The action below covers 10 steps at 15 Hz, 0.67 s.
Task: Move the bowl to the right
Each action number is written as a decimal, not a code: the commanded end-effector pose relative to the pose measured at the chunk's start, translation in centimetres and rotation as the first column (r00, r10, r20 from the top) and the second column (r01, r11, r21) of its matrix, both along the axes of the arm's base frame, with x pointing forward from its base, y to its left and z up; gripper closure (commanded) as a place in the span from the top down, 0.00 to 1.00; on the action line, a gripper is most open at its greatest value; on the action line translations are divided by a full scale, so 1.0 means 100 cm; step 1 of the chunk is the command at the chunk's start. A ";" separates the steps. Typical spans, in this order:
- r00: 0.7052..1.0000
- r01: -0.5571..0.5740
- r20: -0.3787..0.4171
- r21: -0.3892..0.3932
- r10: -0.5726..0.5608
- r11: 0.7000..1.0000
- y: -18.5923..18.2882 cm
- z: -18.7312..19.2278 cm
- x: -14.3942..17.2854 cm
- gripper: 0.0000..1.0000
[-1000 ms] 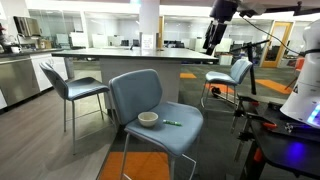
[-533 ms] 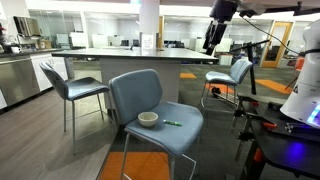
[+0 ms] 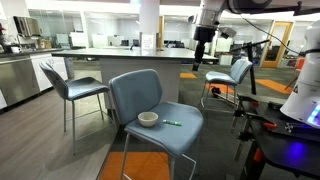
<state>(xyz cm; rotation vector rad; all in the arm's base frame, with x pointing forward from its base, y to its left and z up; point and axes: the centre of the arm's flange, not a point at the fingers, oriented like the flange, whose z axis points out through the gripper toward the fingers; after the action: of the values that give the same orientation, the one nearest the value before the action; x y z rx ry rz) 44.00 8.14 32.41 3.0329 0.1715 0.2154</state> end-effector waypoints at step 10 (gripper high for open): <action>0.892 0.446 0.003 0.160 -0.452 0.881 -0.071 -0.195 0.146 1.00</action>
<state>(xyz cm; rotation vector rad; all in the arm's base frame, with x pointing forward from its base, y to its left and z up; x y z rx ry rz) 55.65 0.94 15.99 3.1004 -0.4567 0.2696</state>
